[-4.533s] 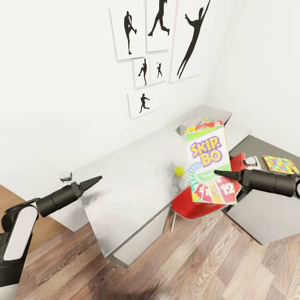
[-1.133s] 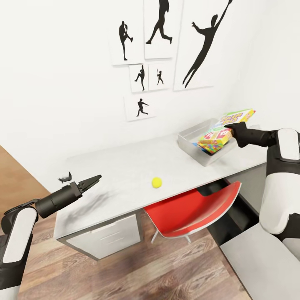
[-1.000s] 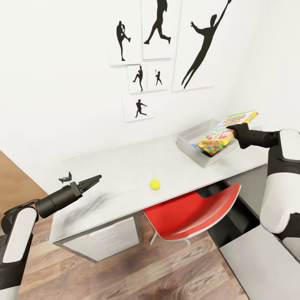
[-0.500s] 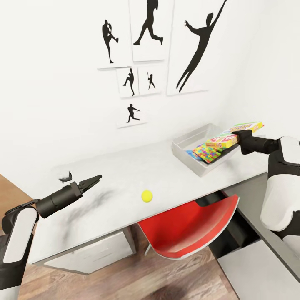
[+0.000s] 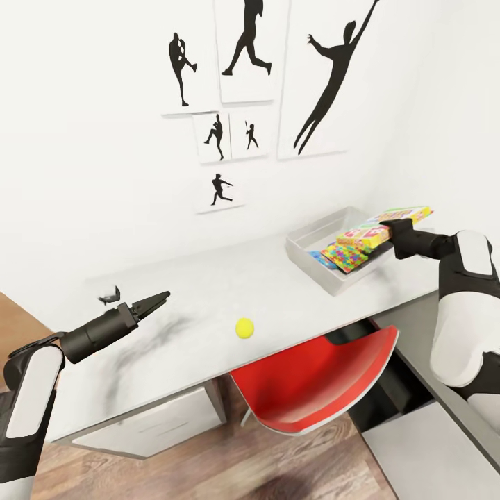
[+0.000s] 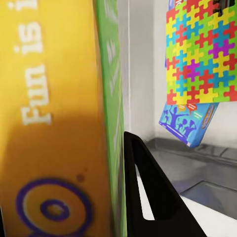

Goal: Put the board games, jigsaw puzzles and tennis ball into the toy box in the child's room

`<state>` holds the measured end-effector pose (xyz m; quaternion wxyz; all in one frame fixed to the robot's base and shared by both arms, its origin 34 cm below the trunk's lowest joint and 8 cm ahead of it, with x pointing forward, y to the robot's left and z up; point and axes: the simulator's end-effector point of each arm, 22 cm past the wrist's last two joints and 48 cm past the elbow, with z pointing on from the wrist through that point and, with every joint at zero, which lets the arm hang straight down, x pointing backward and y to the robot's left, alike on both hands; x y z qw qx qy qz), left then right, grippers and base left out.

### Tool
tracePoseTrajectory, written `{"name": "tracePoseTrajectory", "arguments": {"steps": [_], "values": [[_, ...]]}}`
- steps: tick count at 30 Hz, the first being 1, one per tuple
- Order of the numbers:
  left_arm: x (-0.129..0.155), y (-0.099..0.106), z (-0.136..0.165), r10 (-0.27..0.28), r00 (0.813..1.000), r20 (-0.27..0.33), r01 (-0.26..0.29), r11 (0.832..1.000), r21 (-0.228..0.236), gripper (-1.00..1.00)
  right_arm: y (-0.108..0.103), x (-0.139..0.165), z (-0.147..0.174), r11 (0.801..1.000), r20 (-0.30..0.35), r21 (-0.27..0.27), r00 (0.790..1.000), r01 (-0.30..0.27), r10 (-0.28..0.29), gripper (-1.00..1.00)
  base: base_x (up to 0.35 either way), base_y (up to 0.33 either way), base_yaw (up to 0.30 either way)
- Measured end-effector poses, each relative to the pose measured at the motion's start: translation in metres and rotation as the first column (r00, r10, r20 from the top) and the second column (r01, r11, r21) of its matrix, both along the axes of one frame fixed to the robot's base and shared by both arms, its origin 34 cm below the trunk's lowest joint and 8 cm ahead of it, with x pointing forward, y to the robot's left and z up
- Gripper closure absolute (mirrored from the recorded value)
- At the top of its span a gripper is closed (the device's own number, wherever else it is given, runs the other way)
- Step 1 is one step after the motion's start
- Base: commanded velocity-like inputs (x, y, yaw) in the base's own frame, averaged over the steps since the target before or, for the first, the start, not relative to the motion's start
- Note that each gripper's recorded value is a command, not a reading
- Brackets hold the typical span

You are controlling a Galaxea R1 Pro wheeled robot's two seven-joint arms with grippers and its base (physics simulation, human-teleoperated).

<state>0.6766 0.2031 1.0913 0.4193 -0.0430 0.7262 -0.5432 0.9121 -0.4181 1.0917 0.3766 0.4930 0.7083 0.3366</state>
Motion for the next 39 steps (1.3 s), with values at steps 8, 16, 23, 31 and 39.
{"name": "tracePoseTrajectory", "arguments": {"steps": [8,16,23,31,39], "values": [[0.0,0.0,0.0,0.001,1.0,0.001,-0.001,1.0,0.0,-1.0,0.002,0.005,0.011,1.0,0.063,0.006,0.998,-0.015,0.015,1.0,0.243,0.0,0.0],[0.0,0.0,0.0,0.001,1.0,0.0,-0.001,1.0,0.001,-1.0,0.009,0.005,0.005,0.999,0.055,-0.001,0.998,-0.032,0.032,1.0,0.291,0.0,0.0],[0.0,0.0,-0.001,0.0,1.0,0.0,0.0,1.0,-0.001,-1.0,0.024,0.004,-0.013,0.997,0.012,-0.029,0.997,-0.071,0.072,1.0,0.07,0.0,0.0],[0.001,0.0,-0.006,0.0,1.0,-0.01,0.0,1.0,-0.001,-1.0,0.028,0.003,-0.027,0.996,-0.012,-0.032,0.996,-0.084,0.083,1.0,0.011,0.0,0.0],[0.002,0.0,-0.013,-0.001,1.0,-0.023,0.001,1.0,-0.001,-1.0,0.029,0.004,-0.04,0.996,-0.031,-0.03,0.996,-0.086,0.085,1.0,0.001,0.0,0.0]]}}
